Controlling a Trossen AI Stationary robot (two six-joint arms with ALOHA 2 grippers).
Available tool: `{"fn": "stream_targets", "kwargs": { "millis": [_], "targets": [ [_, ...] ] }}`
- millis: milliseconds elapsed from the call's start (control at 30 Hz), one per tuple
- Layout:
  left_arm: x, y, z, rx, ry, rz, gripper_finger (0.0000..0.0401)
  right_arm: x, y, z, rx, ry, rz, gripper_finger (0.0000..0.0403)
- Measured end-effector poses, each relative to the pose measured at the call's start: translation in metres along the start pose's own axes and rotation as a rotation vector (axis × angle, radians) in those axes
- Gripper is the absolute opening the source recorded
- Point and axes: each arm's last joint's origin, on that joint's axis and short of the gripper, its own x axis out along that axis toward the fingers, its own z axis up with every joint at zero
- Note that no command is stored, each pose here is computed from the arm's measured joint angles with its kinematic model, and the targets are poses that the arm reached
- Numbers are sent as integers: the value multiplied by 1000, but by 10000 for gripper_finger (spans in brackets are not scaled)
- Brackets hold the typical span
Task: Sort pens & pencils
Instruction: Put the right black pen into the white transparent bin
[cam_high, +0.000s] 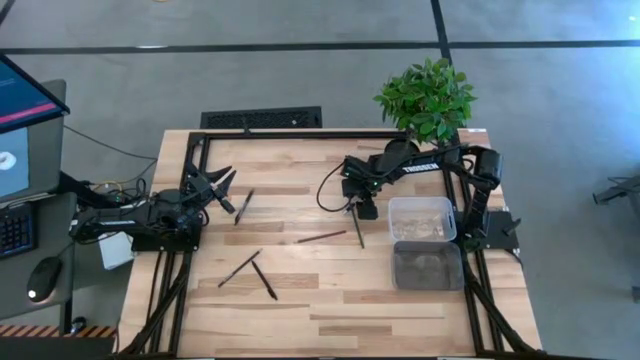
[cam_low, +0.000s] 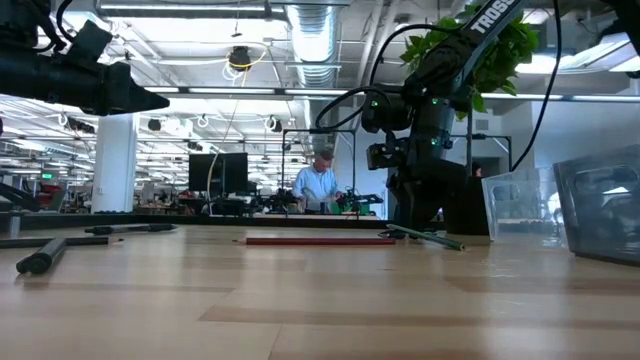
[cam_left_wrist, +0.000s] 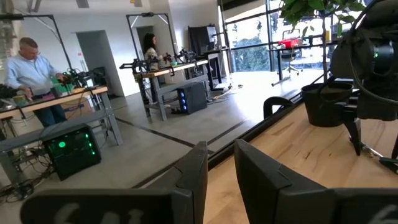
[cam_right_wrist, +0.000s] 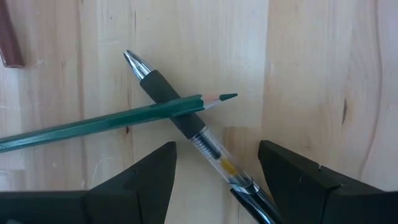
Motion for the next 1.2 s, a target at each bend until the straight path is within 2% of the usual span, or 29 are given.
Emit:
{"fn": "stream_targets", "kwargs": {
  "millis": [133,467,633,867,1200],
  "targets": [
    [0,0,0,0,0,0,73,0,0,0,0,1,-3,241],
    [0,0,0,0,0,0,73,0,-1,0,-2,-1,-8,139],
    [0,0,0,0,0,0,73,0,-1,1,-2,-5,-13,102],
    [0,0,0,0,0,0,73,0,-1,1,-3,-10,-15,77],
    [0,0,0,0,0,0,73,-3,-2,4,4,-1,-10,74]
  ]
}}
